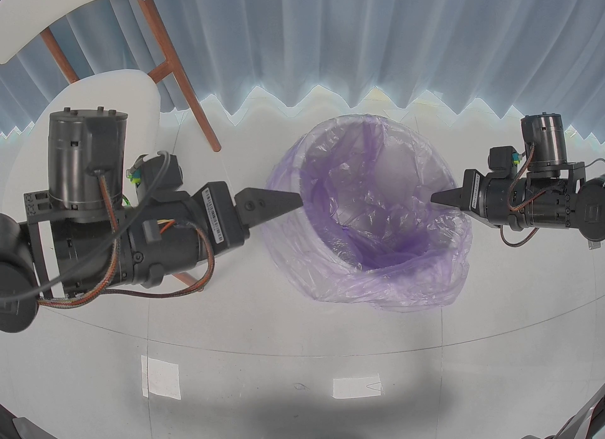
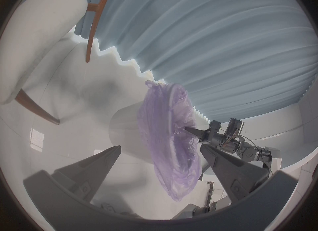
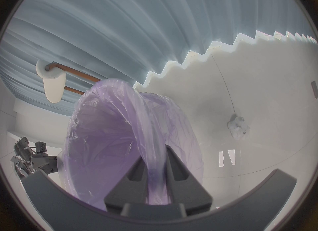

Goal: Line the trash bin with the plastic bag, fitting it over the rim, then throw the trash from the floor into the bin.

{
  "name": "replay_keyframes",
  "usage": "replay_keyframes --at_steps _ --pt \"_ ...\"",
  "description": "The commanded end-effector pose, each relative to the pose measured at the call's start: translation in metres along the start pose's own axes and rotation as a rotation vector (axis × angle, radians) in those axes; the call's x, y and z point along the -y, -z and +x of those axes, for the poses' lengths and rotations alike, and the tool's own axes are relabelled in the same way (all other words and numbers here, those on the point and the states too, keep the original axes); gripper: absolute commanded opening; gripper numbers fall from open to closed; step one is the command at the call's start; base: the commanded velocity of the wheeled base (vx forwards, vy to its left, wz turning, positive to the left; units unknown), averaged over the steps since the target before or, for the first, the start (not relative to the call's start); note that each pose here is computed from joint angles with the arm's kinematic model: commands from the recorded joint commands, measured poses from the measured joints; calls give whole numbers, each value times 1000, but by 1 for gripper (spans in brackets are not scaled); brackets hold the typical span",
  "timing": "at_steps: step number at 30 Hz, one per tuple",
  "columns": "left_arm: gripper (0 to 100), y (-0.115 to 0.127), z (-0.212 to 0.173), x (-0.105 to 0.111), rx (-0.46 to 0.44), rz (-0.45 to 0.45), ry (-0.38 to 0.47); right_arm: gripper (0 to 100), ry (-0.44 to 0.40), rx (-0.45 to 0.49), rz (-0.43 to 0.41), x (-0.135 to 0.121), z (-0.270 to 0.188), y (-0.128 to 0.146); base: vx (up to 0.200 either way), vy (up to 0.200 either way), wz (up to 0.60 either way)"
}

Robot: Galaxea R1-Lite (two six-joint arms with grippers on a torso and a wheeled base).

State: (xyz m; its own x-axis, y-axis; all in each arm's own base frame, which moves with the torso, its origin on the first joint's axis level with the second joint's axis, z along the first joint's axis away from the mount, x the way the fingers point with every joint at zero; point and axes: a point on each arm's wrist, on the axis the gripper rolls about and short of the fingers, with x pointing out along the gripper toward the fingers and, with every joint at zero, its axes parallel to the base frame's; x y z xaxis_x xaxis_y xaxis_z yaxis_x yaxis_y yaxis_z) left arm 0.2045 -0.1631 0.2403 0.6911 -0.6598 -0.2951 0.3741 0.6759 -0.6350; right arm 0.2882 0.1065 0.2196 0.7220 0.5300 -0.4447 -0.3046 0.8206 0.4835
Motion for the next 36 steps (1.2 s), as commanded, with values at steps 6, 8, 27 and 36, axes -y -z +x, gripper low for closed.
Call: replay_keyframes --at_steps 6,8,27,36 --pt "100 1 13 -12 12 -9 -44 0 2 -2 5 1 4 -1 0 0 0" --pt "100 2 14 -14 11 -11 -53 0 2 0 5 1 4 -1 0 0 0" --pt "0 3 53 -55 11 -51 -155 0 -42 65 207 -10 -2 -20 0 0 0" --pt "0 5 55 -51 69 -35 -152 0 -65 89 288 -16 -5 -28 0 0 0"
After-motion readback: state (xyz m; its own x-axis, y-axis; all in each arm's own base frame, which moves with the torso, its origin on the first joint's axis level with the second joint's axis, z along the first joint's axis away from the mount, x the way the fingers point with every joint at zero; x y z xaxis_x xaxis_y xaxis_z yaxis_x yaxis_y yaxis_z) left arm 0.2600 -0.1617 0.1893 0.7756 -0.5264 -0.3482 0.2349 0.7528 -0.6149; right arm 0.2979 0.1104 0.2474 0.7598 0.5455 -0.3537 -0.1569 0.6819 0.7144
